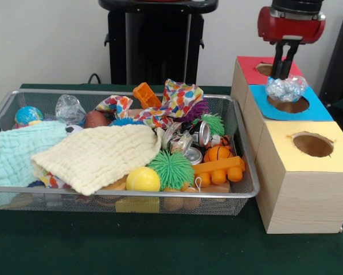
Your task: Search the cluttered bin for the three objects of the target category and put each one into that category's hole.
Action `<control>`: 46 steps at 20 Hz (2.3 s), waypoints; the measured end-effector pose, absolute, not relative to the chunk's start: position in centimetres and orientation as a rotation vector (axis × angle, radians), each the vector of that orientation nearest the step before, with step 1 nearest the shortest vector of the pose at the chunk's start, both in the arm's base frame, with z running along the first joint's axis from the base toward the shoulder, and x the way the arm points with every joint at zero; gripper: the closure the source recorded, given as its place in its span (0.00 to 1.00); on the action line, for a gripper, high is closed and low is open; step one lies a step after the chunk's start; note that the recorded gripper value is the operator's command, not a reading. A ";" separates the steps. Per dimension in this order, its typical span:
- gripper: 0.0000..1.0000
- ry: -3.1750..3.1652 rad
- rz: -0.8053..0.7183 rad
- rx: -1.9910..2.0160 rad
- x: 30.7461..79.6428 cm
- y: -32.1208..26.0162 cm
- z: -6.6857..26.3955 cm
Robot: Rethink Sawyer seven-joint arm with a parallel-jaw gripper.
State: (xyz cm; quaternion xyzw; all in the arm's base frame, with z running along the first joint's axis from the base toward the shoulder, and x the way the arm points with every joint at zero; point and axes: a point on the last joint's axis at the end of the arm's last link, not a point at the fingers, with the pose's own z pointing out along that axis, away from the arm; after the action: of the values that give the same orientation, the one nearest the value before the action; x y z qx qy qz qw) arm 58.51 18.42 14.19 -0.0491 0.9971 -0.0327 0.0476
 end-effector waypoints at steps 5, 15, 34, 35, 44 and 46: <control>1.00 3.046 -0.108 -0.109 57.8 16.7 12.9; 1.00 3.072 -0.120 -0.112 55.3 16.5 9.9; 1.00 3.103 -0.102 -0.141 50.7 17.9 11.7; 1.00 3.103 -0.101 -0.148 50.4 18.2 11.9; 1.00 3.078 -0.093 -0.185 50.0 19.6 13.2; 1.00 3.075 -0.092 -0.193 49.9 19.8 13.3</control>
State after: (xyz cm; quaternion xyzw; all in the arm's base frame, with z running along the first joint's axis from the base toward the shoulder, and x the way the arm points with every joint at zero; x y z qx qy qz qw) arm 49.93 19.83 13.33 -0.0626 0.9972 -0.0299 0.0295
